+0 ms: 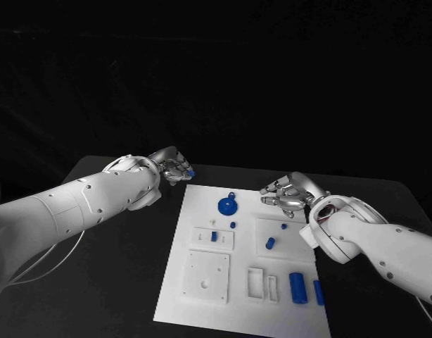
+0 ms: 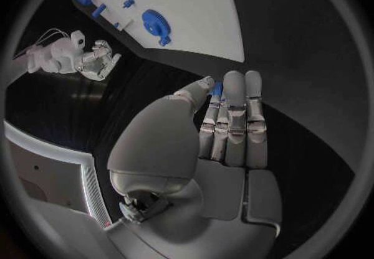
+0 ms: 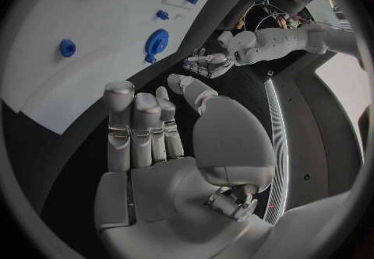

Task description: Assemble the parts on the task board

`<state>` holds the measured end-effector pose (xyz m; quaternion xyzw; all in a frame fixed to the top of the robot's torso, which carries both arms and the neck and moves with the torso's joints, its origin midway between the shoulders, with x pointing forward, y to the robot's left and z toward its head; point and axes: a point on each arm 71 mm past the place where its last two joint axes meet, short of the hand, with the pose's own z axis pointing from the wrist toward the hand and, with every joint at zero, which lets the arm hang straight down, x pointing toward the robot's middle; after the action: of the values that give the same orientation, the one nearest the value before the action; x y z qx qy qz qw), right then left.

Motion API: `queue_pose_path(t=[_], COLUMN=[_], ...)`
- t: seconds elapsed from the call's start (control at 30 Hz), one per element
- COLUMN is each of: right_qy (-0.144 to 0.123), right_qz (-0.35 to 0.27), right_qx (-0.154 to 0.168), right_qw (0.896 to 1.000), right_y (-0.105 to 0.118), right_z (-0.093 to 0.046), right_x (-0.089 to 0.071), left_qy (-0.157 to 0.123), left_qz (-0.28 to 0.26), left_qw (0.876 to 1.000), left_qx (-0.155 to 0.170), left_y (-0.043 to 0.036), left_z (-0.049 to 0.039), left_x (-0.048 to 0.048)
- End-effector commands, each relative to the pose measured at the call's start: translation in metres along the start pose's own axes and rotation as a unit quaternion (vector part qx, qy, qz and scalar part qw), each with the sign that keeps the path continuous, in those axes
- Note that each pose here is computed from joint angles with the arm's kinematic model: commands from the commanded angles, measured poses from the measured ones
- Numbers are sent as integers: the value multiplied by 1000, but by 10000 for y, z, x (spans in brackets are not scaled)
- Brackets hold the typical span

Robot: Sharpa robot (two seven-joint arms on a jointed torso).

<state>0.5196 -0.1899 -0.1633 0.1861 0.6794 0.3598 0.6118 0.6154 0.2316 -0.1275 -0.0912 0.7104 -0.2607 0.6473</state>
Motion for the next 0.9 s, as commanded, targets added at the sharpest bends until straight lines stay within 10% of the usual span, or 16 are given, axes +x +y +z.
queue_pose_path(t=[0.03, 0.4, 0.9], right_qy=[-7, 10, 103], right_qz=[6, 108, 281], right_qx=[-10, 23, 104], right_qw=[1000, 994, 948], right_y=[7, -50, -16], right_z=[5, 24, -49], right_x=[-9, 27, 235], left_qy=[-3, 56, 129], left_qz=[-75, -209, -333], left_qw=[997, 975, 931], left_qx=[5, 42, 80], left_y=[-56, -230, -477], left_z=[-59, -381, -754], left_x=[-1, 139, 436])
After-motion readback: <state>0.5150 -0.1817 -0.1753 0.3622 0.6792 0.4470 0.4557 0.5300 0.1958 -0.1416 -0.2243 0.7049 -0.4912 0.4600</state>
